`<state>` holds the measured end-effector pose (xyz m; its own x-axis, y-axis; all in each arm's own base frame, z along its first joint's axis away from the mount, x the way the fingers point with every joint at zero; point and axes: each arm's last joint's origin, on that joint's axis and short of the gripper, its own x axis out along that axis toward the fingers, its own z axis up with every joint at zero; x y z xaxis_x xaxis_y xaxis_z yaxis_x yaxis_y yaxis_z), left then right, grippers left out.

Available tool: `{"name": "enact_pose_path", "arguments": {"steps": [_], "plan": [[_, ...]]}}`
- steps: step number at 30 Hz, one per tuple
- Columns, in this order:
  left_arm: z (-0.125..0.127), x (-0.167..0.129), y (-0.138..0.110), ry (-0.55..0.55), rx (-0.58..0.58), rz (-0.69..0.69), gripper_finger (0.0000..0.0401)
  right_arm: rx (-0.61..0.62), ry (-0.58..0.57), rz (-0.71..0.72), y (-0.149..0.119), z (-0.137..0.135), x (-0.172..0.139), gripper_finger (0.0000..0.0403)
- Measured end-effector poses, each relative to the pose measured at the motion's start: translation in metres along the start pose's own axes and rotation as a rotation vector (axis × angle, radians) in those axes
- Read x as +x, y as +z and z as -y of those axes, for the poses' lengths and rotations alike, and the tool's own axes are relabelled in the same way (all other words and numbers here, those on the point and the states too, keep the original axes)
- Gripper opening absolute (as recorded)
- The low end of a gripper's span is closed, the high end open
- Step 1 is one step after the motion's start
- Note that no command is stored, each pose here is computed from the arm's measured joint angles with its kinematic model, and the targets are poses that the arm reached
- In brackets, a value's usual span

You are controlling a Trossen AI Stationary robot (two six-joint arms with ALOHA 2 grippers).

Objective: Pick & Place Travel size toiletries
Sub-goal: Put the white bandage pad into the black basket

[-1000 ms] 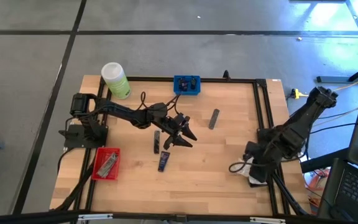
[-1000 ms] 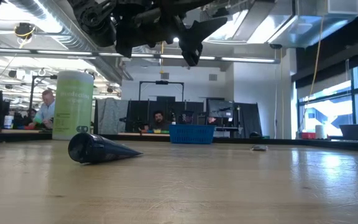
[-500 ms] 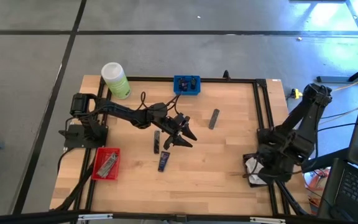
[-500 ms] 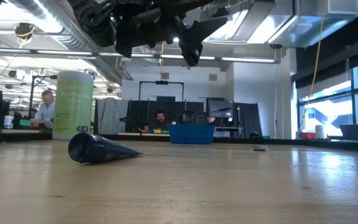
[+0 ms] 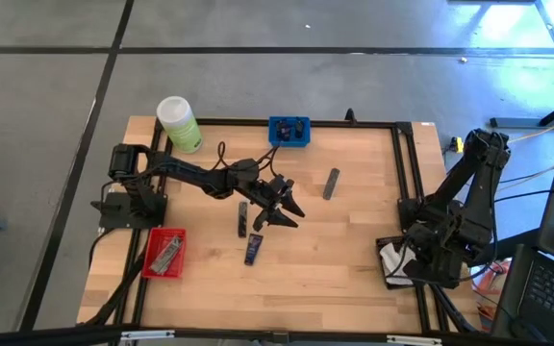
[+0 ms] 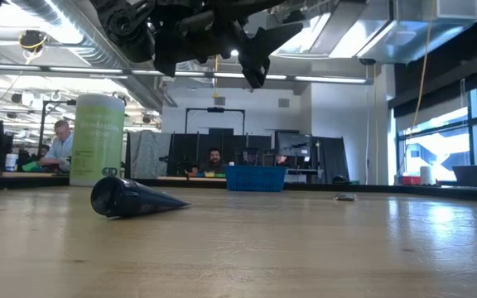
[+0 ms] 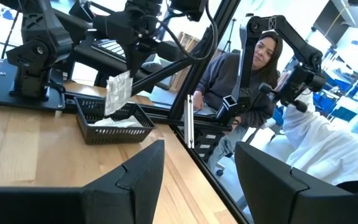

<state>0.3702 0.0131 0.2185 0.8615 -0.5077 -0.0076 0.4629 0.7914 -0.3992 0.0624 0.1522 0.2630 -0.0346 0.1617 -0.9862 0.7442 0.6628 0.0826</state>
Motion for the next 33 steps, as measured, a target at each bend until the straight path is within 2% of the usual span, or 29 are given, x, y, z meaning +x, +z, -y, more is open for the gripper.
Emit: {"name": "enact_pose_path", "arguments": {"steps": [6,12,18,21,24,30,33], "plan": [[0.000,0.000,0.000,0.000,0.000,0.000,0.0194,-0.110,-0.020,0.104,0.002,-0.003,0.005,0.0000],[0.000,0.000,0.000,0.000,0.000,0.000,0.0194,-0.243,-0.100,0.182,0.004,-0.003,0.010,0.0000],[0.000,0.000,0.000,0.000,0.000,0.000,0.0194,-0.472,-0.187,0.278,0.005,-0.009,0.019,0.0000],[0.000,0.000,0.000,0.000,0.000,0.000,0.0194,-0.607,-0.253,0.289,0.004,-0.014,0.027,0.0000],[0.000,0.000,0.000,0.000,0.000,0.000,0.0194,-0.690,-0.320,0.283,0.002,-0.020,0.036,0.0000],[0.000,0.000,0.000,0.000,0.000,0.000,0.0194,-0.713,-0.391,0.201,-0.013,-0.022,0.054,0.0000],[0.000,0.000,0.000,0.000,0.000,0.000,0.0194,-0.716,-0.376,0.247,-0.023,-0.022,0.060,0.0000]]}}
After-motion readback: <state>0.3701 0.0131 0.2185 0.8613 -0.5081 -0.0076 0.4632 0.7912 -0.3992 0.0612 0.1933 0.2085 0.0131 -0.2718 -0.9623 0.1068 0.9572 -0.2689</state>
